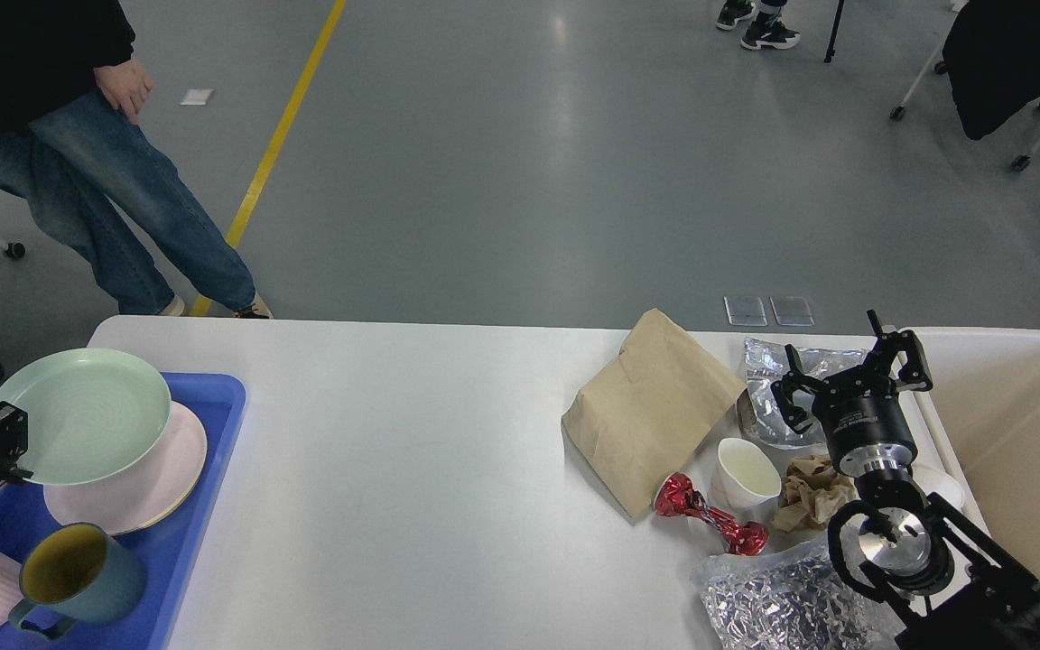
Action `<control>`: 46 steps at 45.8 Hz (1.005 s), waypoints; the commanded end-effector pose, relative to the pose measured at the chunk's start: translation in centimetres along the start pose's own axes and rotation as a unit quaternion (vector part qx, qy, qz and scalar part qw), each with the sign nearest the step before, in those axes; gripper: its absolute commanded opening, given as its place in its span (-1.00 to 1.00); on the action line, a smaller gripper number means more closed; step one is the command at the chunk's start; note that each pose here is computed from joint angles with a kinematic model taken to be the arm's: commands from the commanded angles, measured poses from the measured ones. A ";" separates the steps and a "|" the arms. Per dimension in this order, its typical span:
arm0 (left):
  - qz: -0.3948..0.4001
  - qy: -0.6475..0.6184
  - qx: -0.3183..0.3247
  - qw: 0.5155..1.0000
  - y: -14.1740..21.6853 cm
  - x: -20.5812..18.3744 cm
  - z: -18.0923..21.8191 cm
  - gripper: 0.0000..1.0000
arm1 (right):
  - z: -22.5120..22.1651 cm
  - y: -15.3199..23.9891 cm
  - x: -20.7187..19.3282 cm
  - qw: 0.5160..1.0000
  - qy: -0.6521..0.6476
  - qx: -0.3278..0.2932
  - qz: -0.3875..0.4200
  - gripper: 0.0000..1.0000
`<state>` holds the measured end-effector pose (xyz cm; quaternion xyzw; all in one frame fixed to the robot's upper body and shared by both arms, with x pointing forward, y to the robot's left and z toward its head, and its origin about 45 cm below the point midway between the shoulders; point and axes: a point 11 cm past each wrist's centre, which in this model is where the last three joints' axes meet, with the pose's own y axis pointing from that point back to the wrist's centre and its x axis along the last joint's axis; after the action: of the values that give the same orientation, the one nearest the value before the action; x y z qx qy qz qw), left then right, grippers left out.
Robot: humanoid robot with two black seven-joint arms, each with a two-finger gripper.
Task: Tidy desktop
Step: 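Lift the left gripper up from the stacked plates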
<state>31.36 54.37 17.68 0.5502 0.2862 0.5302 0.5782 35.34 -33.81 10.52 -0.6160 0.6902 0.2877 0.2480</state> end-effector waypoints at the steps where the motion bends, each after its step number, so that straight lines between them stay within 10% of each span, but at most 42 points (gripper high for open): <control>1: -0.001 0.006 -0.010 1.000 0.3 0.2 0.5 0.93 | 0.0 0.0 0.0 1.000 0.000 0.000 0.000 1.00; 46: -0.039 0.016 0.002 0.999 0.3 -0.9 0.7 0.92 | 0.0 0.0 0.1 1.000 0.000 0.000 0.001 1.00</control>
<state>31.75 53.47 18.21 0.5327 0.3137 0.5178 0.5913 35.32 -33.82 10.50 -0.6159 0.6902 0.2878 0.2478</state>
